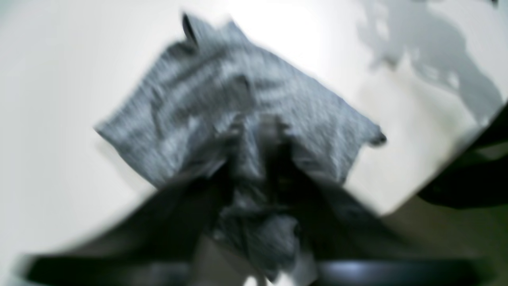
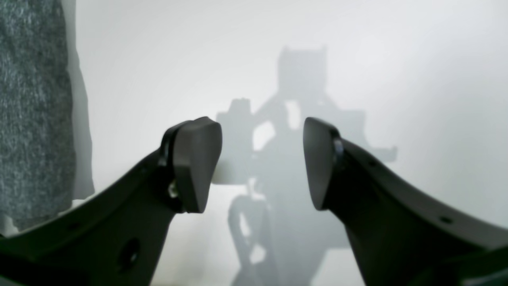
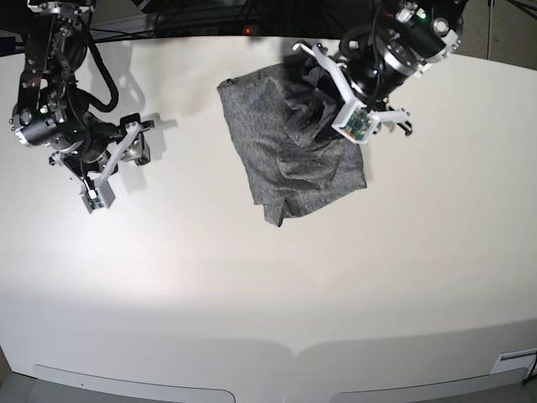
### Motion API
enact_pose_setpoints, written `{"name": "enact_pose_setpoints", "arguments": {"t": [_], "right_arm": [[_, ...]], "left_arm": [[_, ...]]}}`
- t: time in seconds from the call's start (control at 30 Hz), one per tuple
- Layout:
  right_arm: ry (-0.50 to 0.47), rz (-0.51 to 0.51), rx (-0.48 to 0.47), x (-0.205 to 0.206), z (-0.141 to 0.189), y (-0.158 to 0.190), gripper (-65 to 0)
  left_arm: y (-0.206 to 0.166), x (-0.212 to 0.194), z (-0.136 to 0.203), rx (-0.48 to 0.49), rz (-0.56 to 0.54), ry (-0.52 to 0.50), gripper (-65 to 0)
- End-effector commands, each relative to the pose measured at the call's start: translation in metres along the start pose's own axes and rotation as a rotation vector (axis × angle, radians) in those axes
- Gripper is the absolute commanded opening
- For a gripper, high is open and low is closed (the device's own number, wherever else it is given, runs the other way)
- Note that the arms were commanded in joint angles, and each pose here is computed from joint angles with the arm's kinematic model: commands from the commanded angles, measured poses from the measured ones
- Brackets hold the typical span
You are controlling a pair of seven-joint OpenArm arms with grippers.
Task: Fold the T-shirt properly
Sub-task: 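Release the fold and move the left gripper onto the bundled shirt, then grasp the shirt with the left gripper and drag it to straighten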
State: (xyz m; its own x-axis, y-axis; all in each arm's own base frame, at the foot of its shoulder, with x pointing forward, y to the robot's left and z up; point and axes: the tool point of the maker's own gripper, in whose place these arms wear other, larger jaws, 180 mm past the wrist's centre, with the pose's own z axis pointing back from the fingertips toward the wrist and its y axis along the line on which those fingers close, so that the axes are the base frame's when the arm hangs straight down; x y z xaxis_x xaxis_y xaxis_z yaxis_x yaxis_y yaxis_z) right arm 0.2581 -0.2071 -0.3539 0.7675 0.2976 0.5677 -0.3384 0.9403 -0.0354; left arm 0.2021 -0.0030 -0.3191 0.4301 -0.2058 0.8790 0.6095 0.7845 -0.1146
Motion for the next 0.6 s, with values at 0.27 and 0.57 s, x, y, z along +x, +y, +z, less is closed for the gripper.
{"name": "enact_pose_setpoints", "arguments": {"t": [0.27,0.57], "right_arm": [[-0.019,0.014,-0.015,0.007,0.005,-0.005,-28.5],[-0.03,0.014,-0.015,0.009,0.005,-0.005,-28.5]], "left_arm": [[0.02,-0.035,-0.028,0.022,0.02,0.095,-40.7],[0.0,-0.032,-0.027,-0.092,0.073,0.089,-40.8]]}}
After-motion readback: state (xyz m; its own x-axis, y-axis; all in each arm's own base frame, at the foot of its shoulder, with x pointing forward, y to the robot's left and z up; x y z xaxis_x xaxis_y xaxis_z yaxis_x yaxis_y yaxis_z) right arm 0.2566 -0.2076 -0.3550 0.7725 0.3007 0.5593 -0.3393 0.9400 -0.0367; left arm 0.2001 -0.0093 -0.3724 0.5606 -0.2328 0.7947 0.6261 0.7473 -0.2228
